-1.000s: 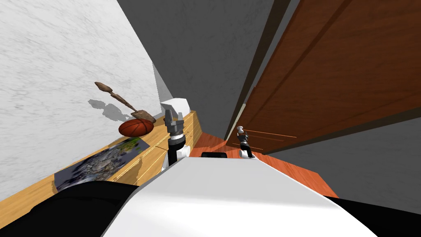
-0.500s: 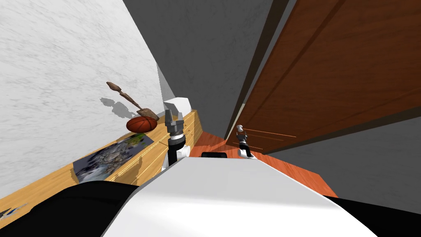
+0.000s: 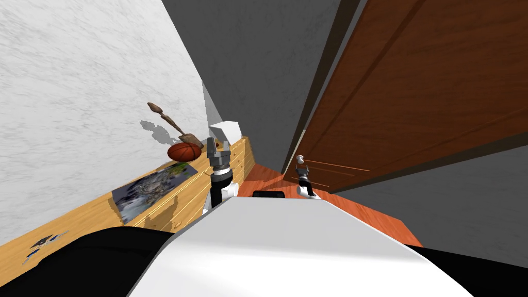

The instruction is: Pull the door open

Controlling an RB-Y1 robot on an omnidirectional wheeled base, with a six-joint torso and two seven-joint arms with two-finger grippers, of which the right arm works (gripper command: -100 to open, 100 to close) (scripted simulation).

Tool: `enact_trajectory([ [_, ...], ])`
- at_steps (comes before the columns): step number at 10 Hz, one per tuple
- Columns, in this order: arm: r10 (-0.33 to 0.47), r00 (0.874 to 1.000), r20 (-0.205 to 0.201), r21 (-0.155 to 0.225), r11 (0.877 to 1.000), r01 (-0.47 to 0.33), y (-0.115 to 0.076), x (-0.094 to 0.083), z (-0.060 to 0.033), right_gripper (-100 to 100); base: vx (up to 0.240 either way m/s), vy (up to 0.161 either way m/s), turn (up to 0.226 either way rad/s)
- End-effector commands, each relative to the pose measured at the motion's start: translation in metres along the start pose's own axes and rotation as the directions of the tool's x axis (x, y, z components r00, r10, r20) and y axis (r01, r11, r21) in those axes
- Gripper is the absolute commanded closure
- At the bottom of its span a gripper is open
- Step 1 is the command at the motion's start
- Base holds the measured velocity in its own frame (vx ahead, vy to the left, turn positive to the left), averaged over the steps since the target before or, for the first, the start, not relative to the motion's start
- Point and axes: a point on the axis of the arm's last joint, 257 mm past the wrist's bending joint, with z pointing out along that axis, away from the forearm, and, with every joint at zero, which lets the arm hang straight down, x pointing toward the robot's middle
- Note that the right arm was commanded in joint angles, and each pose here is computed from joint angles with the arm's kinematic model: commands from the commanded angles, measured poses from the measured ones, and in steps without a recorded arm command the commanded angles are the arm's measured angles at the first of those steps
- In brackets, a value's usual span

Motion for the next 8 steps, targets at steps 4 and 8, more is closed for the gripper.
enact_trajectory([
  [4,0.164,0.986,0.008,-0.013,0.986,-0.164,-0.0067,0.0015,0.0014,-100,-0.061,-0.019,0.040],
  [8,0.295,0.955,0.013,-0.025,0.955,-0.295,-0.0125,0.0026,0.0026,-100,-0.081,-0.022,0.042],
])
